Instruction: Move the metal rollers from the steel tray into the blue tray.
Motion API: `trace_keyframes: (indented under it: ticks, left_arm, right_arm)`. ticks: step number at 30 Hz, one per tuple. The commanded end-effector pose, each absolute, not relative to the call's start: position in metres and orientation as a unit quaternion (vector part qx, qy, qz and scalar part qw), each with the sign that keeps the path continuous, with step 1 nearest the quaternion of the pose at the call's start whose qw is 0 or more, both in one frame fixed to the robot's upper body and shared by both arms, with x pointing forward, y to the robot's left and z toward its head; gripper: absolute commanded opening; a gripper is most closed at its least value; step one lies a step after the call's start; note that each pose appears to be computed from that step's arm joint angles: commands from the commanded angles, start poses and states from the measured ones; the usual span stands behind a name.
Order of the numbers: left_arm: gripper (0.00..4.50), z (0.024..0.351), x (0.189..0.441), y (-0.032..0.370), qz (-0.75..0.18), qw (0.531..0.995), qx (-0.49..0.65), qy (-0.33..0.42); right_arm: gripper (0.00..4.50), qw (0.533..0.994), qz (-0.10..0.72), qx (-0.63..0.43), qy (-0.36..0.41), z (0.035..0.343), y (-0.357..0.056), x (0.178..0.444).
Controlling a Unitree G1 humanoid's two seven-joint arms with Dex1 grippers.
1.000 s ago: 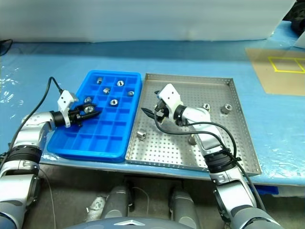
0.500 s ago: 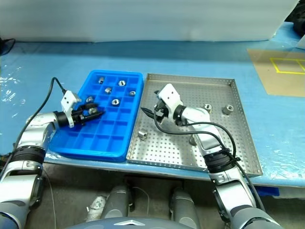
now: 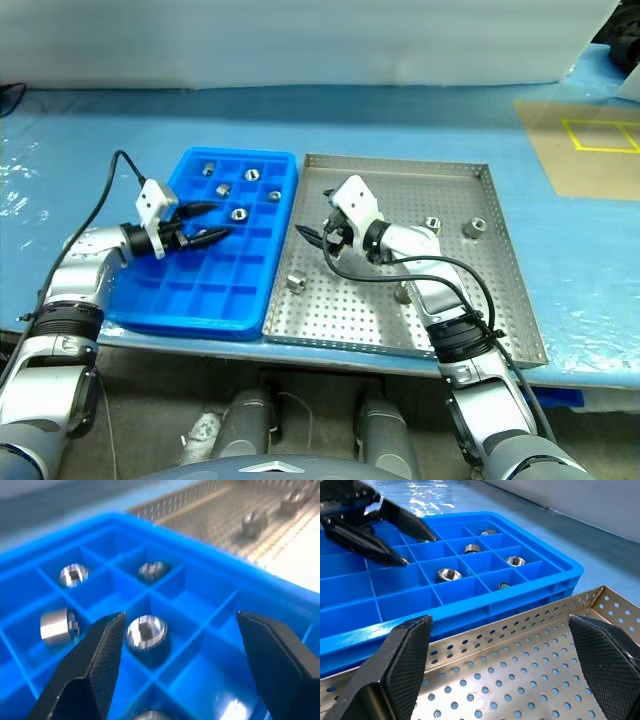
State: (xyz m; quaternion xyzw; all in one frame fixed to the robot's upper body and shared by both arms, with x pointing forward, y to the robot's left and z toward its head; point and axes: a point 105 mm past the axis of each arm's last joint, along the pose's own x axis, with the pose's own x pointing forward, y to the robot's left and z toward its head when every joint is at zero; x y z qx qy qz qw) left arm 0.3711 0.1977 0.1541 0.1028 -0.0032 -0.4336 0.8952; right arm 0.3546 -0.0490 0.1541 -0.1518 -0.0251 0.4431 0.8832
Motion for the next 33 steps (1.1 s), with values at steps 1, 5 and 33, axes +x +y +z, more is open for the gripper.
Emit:
trace_keyframes:
  ticks: [1, 5, 33]
  left_arm:
    - [3.72, 0.190, 0.365, 0.171, -0.473, 0.873, 0.097, -0.065]
    - [3.72, 0.197, 0.358, 0.147, -0.517, 0.849, 0.083, -0.068]
    - [3.72, 0.130, 0.334, -0.046, -0.771, 0.621, 0.143, -0.014]
  right_arm:
    - [4.50, 0.884, 0.437, -0.156, -0.051, 0.166, -0.050, 0.354]
    - [4.50, 0.888, 0.429, -0.156, -0.052, 0.174, -0.065, 0.355]
    - [4.50, 0.968, 0.164, -0.187, 0.021, 0.191, -0.227, 0.279]
